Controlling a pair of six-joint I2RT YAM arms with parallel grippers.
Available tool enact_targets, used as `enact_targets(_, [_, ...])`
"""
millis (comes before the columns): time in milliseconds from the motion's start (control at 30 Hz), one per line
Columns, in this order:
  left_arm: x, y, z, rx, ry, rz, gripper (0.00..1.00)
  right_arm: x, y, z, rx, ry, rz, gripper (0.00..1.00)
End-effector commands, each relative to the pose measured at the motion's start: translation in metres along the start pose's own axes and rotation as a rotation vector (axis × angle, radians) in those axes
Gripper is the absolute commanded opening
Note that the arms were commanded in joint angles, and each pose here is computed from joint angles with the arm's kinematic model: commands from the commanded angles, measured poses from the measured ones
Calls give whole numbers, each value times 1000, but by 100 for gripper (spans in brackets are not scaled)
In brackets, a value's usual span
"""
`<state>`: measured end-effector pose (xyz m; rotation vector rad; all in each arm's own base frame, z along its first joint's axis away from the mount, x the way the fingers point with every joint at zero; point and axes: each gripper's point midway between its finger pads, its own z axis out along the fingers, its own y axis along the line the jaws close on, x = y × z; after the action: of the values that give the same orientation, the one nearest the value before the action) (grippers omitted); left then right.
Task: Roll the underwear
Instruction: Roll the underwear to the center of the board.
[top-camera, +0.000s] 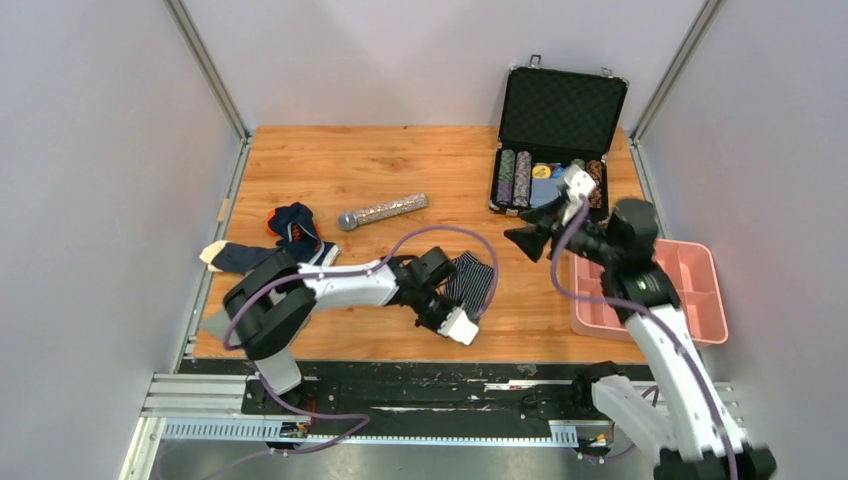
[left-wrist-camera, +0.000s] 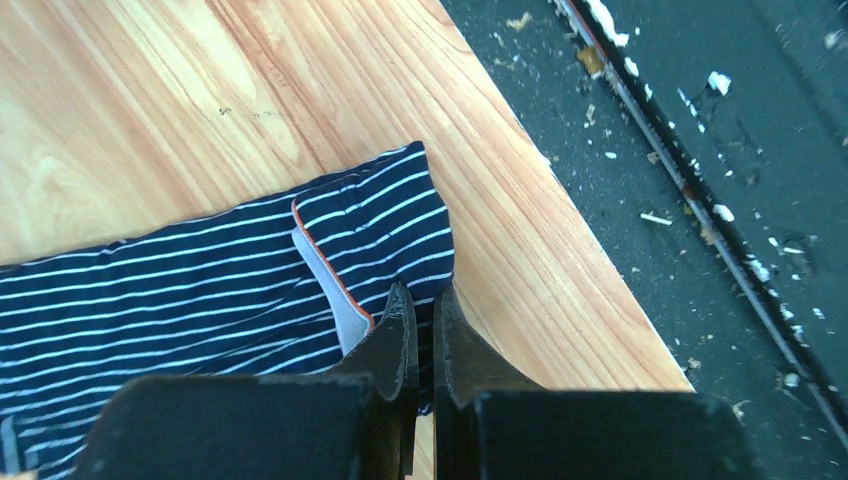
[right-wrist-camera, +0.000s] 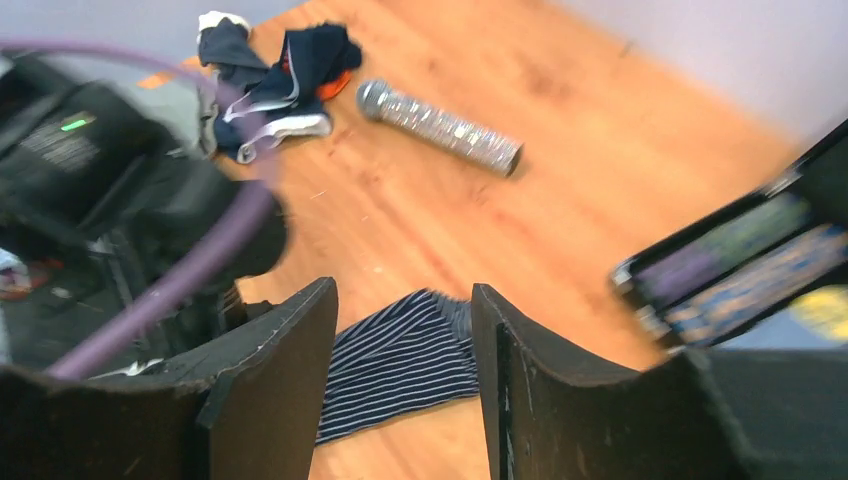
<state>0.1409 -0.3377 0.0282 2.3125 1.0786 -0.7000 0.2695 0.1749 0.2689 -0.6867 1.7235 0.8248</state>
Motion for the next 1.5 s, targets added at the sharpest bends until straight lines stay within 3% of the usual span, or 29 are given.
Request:
enact_targets(0, [0, -30, -4, 307, -96, -291, 0, 25, 9, -39, 71, 28, -315, 53])
enact_targets(100, [-4, -25, -12, 404, -152, -424, 0, 61, 35, -59, -21, 36, -538, 49])
enact_targets(200, [-7, -8, -13, 463, -222, -486, 0, 108, 56, -67, -164, 62, -697, 53])
enact_targets(300, [-6, -5, -13, 500, -251, -550, 0, 149, 77, -66, -332, 81, -746, 56])
enact_targets(533, [-4, 8, -5, 503, -297, -667, 0, 200, 91, -27, -528, 208, -831, 58])
enact_targets(833, [1, 22, -1, 493, -295, -721, 0, 218, 103, 26, -510, 300, -772, 59])
enact_targets(1167, [2, 24, -2, 515, -311, -756, 0, 214, 92, 37, -391, 297, -794, 53])
enact_targets(1467, [-1, 32, -2, 526, -341, -791, 0, 241, 95, 34, -447, 376, -739, 52])
